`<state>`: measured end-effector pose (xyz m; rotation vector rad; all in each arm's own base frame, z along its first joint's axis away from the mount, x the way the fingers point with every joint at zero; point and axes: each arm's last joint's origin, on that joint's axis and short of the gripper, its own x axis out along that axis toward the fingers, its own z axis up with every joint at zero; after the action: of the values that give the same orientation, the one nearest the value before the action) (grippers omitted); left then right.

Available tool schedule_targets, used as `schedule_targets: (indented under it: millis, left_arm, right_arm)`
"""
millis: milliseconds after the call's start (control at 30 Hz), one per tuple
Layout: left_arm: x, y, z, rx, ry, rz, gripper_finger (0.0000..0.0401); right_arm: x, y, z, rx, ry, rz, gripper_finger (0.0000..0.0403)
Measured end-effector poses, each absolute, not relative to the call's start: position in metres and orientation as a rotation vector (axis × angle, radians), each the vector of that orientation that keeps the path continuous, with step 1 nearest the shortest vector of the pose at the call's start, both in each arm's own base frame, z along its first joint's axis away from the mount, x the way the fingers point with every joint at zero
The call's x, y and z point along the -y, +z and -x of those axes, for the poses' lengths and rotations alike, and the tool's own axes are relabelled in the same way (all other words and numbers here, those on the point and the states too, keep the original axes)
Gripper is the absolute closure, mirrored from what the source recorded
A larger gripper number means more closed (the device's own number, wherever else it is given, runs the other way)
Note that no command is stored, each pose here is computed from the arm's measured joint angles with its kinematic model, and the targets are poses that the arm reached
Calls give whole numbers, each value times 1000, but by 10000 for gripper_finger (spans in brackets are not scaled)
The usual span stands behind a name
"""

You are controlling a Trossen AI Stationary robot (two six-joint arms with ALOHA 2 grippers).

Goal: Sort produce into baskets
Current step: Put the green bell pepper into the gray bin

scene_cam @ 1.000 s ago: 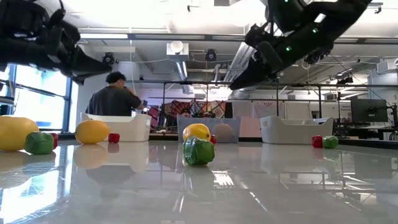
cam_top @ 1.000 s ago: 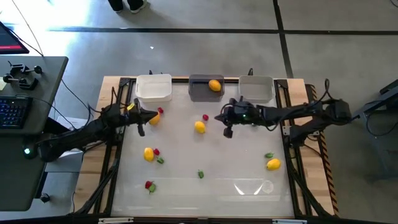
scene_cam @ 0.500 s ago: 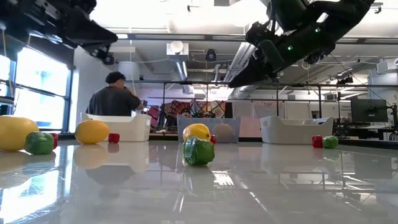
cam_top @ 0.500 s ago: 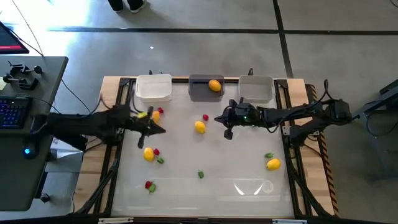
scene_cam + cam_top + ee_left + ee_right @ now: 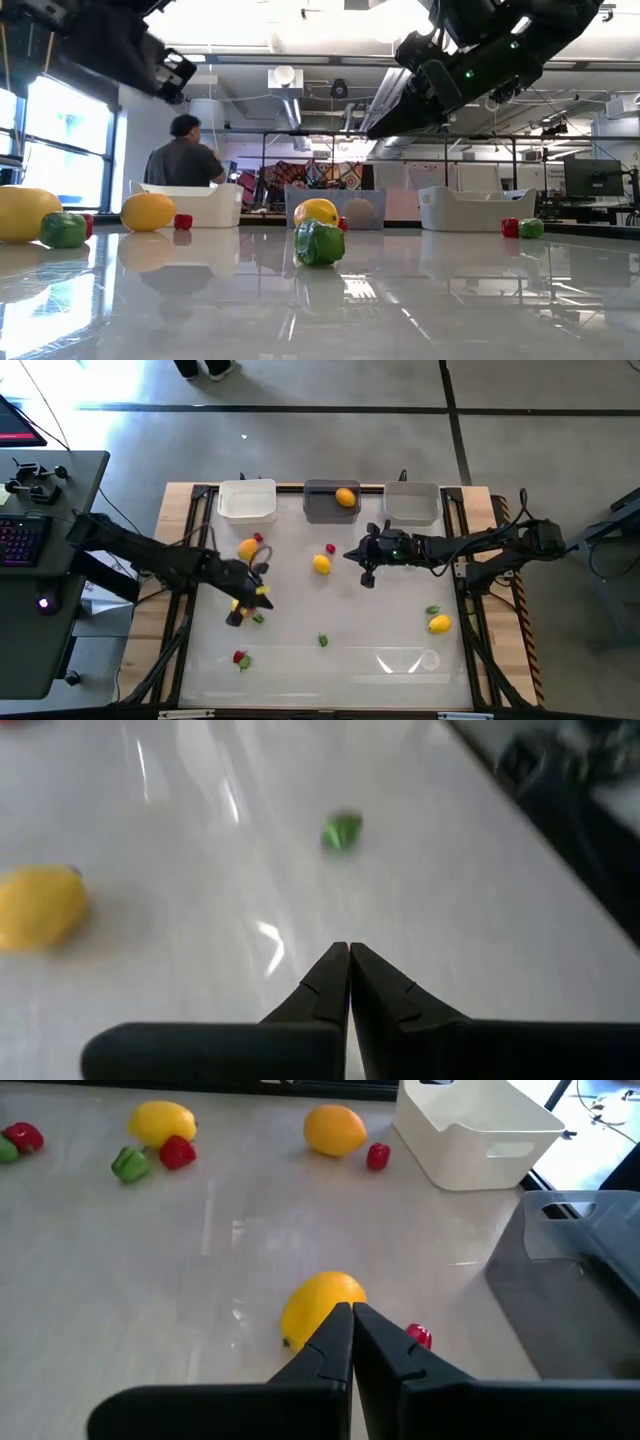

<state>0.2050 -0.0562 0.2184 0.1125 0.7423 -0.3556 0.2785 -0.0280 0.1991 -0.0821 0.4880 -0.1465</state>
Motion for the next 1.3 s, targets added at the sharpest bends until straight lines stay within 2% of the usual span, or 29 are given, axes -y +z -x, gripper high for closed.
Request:
schedule_targets:
  millis: [200,533,733,1000,1300]
  left_arm:
    - [75,197,-213,-945,-389,-125,363]
    - [92,169,-220,-1170,-336,-250,274]
    - [93,155,-221,-1253,-346,-264,244]
    - [93,147,-222,-1302,-340,-268,254]
    - [92,146,-222,-1304,-335,-263,316]
  right_arm:
    - [28,199,-278,-488,-147,82,403]
    - [28,199,-278,-489,-147,82,403]
    - [28,199,-278,-489,-147,82,403]
    - [28,199,-278,-489,-147,82,403]
    - [28,199,-278,-489,-147,82,403]
